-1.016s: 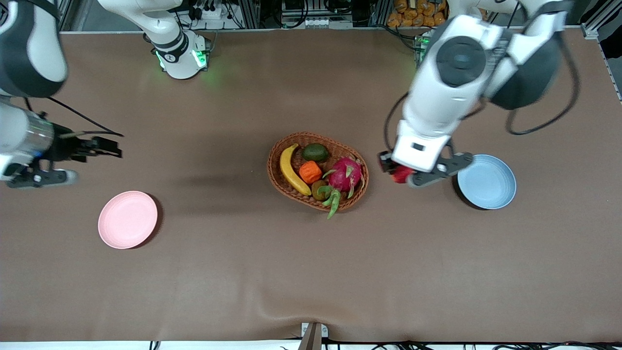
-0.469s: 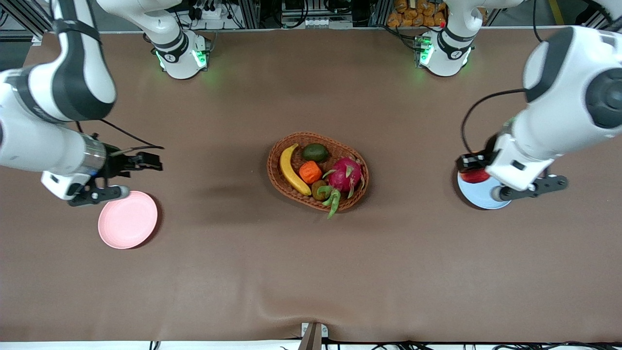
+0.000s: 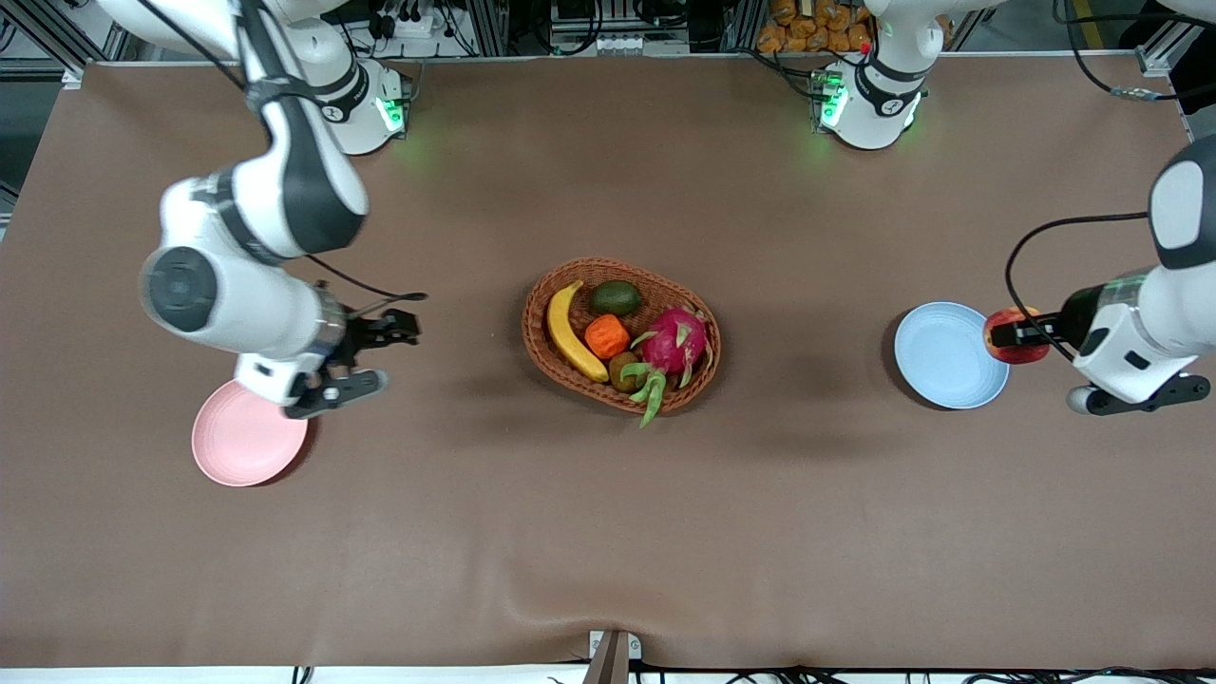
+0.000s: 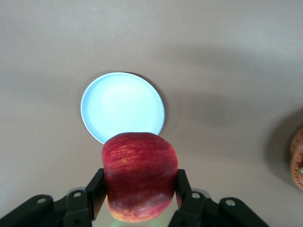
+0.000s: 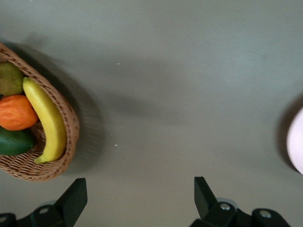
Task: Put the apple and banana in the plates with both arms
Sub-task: 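Lower the apple onto the blue plate while the right gripper reaches the banana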
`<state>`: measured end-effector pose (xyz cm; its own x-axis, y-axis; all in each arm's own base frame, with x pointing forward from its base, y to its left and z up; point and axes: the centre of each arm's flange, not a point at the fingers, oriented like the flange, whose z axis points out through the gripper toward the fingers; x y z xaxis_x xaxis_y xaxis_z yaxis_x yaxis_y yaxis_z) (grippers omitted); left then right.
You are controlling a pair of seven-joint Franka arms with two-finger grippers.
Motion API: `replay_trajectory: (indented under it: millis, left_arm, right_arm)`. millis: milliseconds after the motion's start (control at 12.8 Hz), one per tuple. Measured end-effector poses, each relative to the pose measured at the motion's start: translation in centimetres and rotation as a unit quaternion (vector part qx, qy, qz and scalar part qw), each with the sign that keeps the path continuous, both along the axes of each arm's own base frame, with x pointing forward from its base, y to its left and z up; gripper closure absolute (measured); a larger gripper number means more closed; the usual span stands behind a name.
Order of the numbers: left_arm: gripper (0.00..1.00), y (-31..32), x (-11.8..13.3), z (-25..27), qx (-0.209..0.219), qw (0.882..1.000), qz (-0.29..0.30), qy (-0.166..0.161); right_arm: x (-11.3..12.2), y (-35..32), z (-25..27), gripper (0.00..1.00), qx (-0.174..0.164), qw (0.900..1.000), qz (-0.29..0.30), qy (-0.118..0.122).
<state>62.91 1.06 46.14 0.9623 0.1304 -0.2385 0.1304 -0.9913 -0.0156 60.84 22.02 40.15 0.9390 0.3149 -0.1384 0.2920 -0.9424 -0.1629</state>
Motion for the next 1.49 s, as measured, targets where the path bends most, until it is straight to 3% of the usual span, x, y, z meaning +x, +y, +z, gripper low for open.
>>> replay_trajectory:
  millis: [547,782,938,1173,1485]
  left_arm:
    - [0.37,8.3,-2.1,-12.3,-0.026,0.999,-0.031,-0.026]
    - [0.37,11.9,-3.0,-15.9,-0.076,0.997,-0.02,-0.028]
    - [0.37,12.4,-3.1,-17.6,-0.087,0.995,-0.023,-0.033]
    - [0.37,11.7,-3.6,-19.6,-0.098,0.995,-0.022,-0.018]
    - [0.37,10.8,-4.5,-21.7,-0.115,0.993,-0.016,0.001]
  right_arm:
    - [-3.6,12.5,-4.8,0.0,-0.002,0.999,-0.04,-0.012]
    - [-4.9,16.3,-7.8,0.0,-0.009,0.997,-0.068,-0.022]
    - [-6.3,19.0,-9.6,0.0,-0.014,0.995,-0.097,-0.026]
    - [-8.0,20.4,-11.1,0.0,-0.037,0.992,-0.124,-0.017]
    - [-8.1,19.4,-12.2,0.0,-0.048,0.99,-0.131,-0.013]
